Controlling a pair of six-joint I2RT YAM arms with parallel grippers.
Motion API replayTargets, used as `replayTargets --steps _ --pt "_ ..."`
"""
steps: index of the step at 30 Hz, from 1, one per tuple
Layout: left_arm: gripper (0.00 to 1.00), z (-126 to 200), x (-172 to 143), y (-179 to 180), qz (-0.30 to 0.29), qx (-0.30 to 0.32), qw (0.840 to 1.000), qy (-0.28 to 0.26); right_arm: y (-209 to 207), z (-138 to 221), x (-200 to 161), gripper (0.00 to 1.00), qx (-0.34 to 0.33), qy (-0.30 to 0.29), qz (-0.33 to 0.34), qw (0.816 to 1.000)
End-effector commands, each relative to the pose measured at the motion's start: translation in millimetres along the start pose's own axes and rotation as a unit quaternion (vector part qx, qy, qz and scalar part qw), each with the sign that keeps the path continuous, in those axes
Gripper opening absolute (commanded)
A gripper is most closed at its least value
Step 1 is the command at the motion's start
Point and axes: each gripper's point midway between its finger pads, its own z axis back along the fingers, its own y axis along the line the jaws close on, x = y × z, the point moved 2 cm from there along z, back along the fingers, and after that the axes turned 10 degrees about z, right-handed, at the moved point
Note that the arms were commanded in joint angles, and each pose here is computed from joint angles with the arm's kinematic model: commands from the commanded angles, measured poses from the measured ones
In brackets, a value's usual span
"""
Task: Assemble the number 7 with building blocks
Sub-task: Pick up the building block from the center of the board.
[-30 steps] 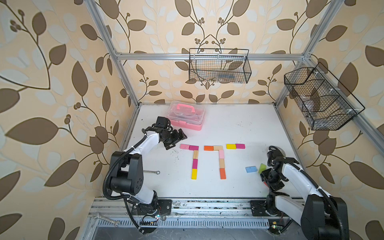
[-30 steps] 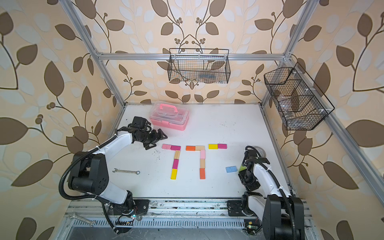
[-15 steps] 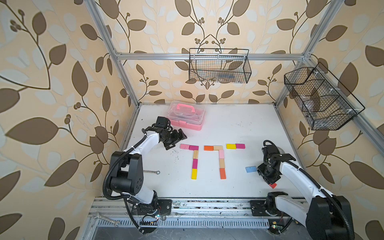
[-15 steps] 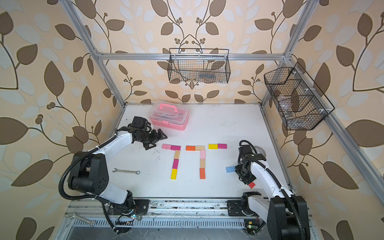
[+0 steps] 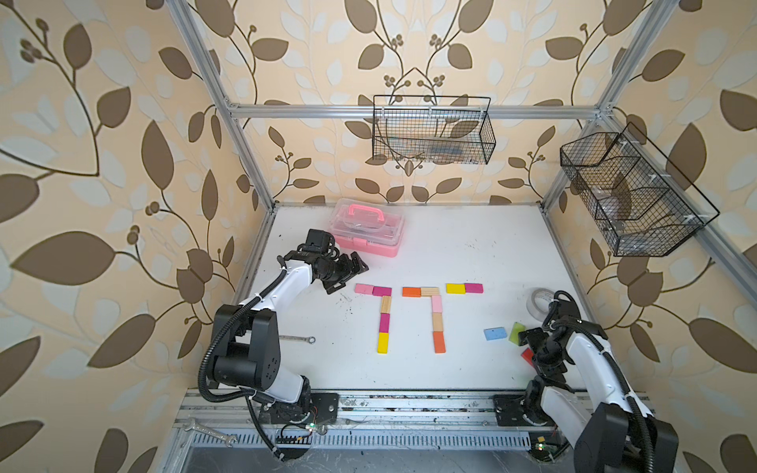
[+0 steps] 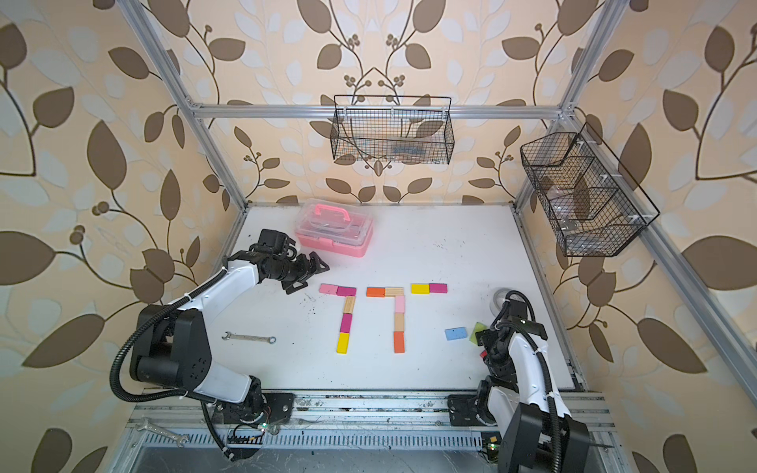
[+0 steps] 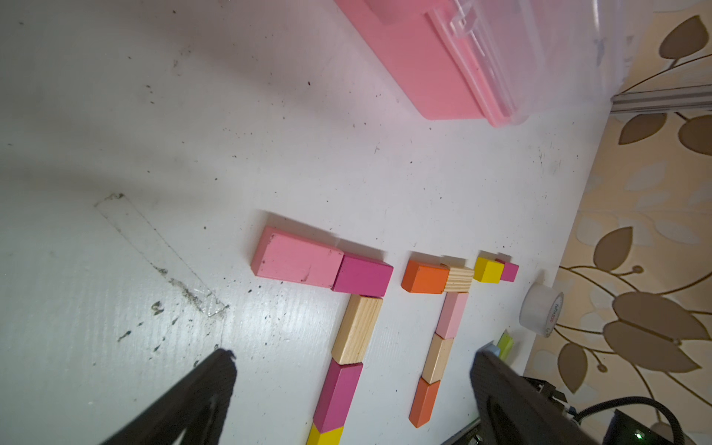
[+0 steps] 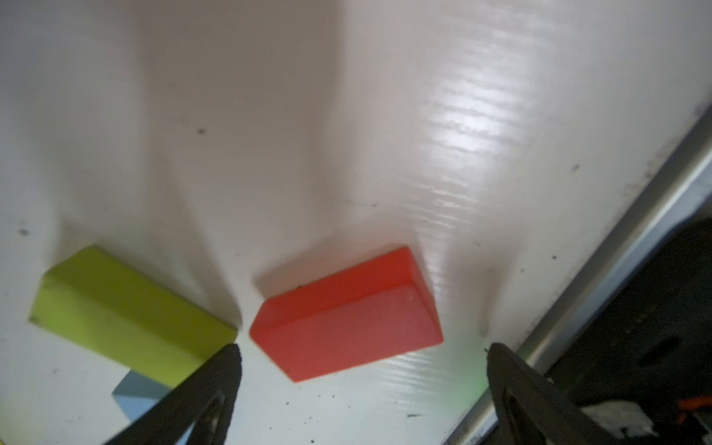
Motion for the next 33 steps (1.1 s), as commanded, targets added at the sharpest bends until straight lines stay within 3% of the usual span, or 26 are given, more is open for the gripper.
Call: replayTargets --steps 1,5,11,19,21,30,33 --pt "0.98 10.7 0.5 -4.1 -0.002 -0.011 1.000 -0.015 -4.3 -3.9 4.1 1.00 0.012 0.004 -0.050 0.999" --pt "0.98 13.2 0.2 -4.2 -0.002 -0.009 1.000 -0.017 -5.9 -6.4 17.6 1.00 0.036 -0.005 -0.112 0.993" --pt "0.98 12.4 0.6 -3.2 -0.002 -0.005 1.000 -0.016 -10.7 -9.7 23.6 0.98 0.034 0.001 -0.138 0.990" --pt "0.98 9.1 4.2 -5.3 -0.005 -0.004 1.000 -0.013 -12.2 -23.2 10.0 0.82 0.037 0.016 -0.147 0.988" --pt "0.98 7.7 3.6 -4.4 -0.004 -0.004 1.000 -0.010 -10.5 -23.9 9.7 0.75 0.034 0.012 -0.134 0.990" --pt "0.98 7.6 0.4 -1.1 -0.008 0.002 1.000 -0.004 15.5 -23.0 12.4 0.25 0.028 -0.003 -0.051 0.998" --pt "0.98 9.6 0.6 -2.0 -0.013 0.004 1.000 -0.005 20.4 -19.7 13.8 0.13 0.025 -0.007 -0.035 0.999"
